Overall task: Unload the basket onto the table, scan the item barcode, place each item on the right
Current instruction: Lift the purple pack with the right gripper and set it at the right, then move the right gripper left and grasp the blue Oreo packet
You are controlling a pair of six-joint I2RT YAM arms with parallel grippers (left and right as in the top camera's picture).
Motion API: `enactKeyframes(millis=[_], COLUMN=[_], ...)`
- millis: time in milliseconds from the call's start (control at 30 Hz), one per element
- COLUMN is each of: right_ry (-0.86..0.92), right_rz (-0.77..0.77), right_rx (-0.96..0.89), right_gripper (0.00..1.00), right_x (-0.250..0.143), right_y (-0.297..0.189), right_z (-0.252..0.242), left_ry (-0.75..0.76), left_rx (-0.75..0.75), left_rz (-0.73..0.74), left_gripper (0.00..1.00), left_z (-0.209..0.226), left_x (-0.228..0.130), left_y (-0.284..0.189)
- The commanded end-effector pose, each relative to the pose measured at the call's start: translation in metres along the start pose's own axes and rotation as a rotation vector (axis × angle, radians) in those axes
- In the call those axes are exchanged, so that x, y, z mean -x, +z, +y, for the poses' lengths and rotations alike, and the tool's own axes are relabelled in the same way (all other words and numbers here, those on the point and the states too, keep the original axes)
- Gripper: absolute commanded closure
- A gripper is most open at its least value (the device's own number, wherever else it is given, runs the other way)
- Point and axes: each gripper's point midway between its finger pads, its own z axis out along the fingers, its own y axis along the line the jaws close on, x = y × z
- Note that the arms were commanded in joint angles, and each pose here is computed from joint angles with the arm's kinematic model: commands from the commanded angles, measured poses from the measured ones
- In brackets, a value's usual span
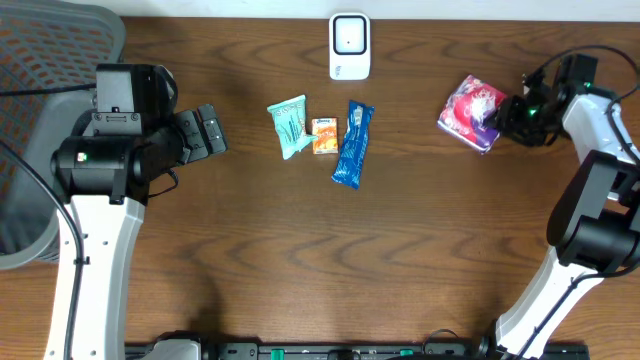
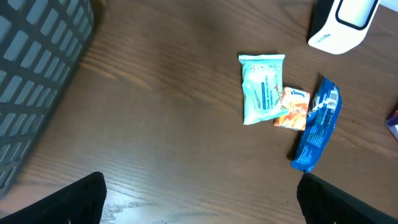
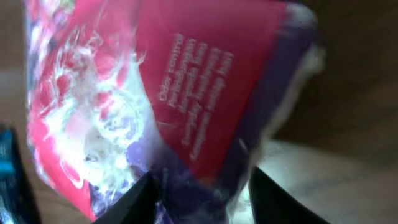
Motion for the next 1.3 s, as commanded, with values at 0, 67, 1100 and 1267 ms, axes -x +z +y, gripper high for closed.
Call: enactKeyframes(millis=[0,67,1100,1267], right_ry=[0.014,0.008,-0.261,-0.227], right_rz=[0.0,-0.019,-0.08,-0.07], right_rx=[-0.019,-0.101,0.048,-0.06], right_gripper=[0.83,0.99,0.62,0.73], right_x=[-0.013,-0.01,0.056,0.04], right_y=[0.014,0.014,-0.069,-0.023], right_z=[-0.014,-0.03,0.08,0.086], left_ry=[-0.004,-0.004,-0.004,-0.004], left_rx=[0.006,0.006,0.006,0.006], left_rz=[-0.003,-0.003,-0.003,-0.003], left_gripper=[0.02,0.02,0.02,0.02], left_z=[0.002,0.002,0.002,0.002], left_x=[0.0,0.0,0.0,0.0], left_y=[-0.001,-0.001,-0.001,-0.001])
